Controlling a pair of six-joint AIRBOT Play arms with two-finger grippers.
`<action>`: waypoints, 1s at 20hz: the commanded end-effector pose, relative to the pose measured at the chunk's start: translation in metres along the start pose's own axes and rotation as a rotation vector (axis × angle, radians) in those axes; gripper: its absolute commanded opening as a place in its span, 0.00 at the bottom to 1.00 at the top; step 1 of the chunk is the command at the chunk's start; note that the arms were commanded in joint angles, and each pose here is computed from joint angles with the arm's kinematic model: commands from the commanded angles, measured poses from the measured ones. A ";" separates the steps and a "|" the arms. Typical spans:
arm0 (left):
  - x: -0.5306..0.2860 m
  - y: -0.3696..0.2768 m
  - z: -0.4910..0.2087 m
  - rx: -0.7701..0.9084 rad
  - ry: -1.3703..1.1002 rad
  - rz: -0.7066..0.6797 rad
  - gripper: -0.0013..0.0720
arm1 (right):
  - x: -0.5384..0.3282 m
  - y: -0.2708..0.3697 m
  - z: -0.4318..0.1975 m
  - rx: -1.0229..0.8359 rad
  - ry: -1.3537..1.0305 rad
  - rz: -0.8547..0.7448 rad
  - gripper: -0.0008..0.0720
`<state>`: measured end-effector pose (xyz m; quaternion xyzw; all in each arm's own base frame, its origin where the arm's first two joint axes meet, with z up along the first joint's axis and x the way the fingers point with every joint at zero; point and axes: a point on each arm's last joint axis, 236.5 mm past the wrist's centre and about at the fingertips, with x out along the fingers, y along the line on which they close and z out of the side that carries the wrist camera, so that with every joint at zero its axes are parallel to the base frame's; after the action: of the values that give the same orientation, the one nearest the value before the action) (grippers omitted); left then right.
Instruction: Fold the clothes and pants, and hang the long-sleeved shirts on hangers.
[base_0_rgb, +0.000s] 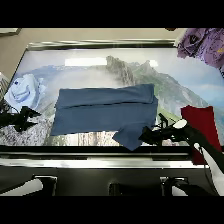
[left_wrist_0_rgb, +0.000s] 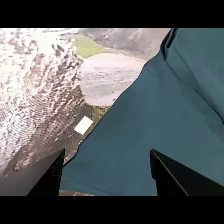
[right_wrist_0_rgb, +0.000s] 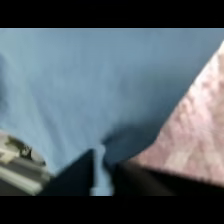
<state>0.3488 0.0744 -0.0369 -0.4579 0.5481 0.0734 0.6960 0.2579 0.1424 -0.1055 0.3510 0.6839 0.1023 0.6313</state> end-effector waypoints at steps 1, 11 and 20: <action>0.004 0.004 -0.008 0.035 0.024 0.002 0.86 | 0.004 0.014 0.006 -0.004 -0.019 0.048 0.05; 0.046 0.041 -0.062 0.056 0.201 0.030 0.86 | -0.007 0.024 0.007 -0.030 -0.049 0.064 0.05; 0.072 0.036 -0.090 0.118 0.326 0.044 0.16 | -0.015 0.032 0.006 -0.057 -0.070 0.077 0.05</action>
<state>0.2938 0.0105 -0.1135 -0.4160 0.6573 -0.0062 0.6284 0.2727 0.1546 -0.0816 0.3648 0.6508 0.1293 0.6532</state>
